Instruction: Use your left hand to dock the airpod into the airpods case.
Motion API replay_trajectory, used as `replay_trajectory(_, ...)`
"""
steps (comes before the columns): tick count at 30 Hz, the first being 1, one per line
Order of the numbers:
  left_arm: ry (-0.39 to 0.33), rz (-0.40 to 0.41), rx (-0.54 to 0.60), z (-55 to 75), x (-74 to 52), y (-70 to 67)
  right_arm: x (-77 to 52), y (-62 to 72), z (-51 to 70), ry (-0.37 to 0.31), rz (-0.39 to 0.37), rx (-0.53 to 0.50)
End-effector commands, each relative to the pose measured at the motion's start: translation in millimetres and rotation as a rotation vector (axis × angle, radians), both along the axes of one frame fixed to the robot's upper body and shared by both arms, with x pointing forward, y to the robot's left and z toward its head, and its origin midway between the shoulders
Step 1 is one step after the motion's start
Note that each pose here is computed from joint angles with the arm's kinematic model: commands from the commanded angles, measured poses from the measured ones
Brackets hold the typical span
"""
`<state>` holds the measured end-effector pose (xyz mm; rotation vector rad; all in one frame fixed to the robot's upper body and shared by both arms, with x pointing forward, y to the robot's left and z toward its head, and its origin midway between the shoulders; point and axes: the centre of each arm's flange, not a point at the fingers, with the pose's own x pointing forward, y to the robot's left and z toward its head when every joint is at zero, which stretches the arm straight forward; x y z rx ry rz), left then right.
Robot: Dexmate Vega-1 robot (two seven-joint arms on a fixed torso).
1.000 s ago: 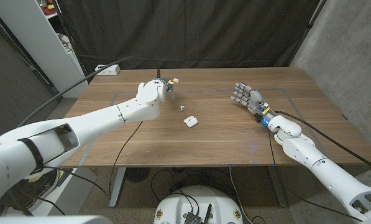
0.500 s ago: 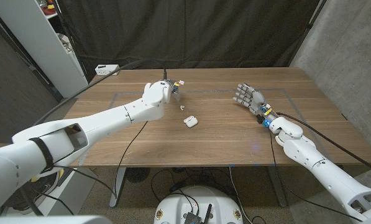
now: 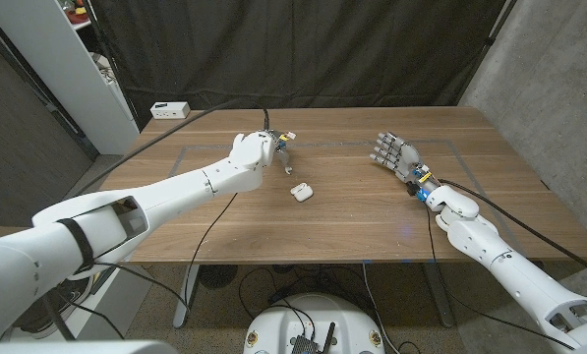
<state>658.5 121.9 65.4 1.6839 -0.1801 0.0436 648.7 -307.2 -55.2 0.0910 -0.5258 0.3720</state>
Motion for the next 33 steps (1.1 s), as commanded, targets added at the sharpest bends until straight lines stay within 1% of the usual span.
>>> replay_trajectory(1,0.020,-0.024,0.027,-0.6,6.2,-8.1,2.7,-4.9,-2.0,-0.001,-0.005,0.012)
replay_trajectory(7,0.028,-0.033,0.030,-3.5,7.5,-11.4,2.9,-7.2,-4.8,0.007,-0.009,0.025)
replay_trajectory(14,0.035,-0.041,0.032,-8.6,4.4,-13.9,0.3,-9.7,-9.1,0.004,-0.016,0.033)
replay_trajectory(19,0.043,-0.029,0.038,-12.6,4.2,-10.7,-2.6,-12.0,-14.2,0.011,-0.022,0.041)
replay_trajectory(22,0.045,-0.021,0.041,-17.4,5.2,-9.6,-5.3,-13.4,-16.7,0.006,-0.033,0.046)
replay_trajectory(28,0.030,-0.012,0.034,-20.9,6.9,-7.1,-8.0,-12.7,-18.7,0.004,-0.042,0.056)
replay_trajectory(33,0.008,-0.023,0.028,-21.8,8.0,-3.4,-10.1,-9.7,-20.6,0.002,-0.043,0.055)
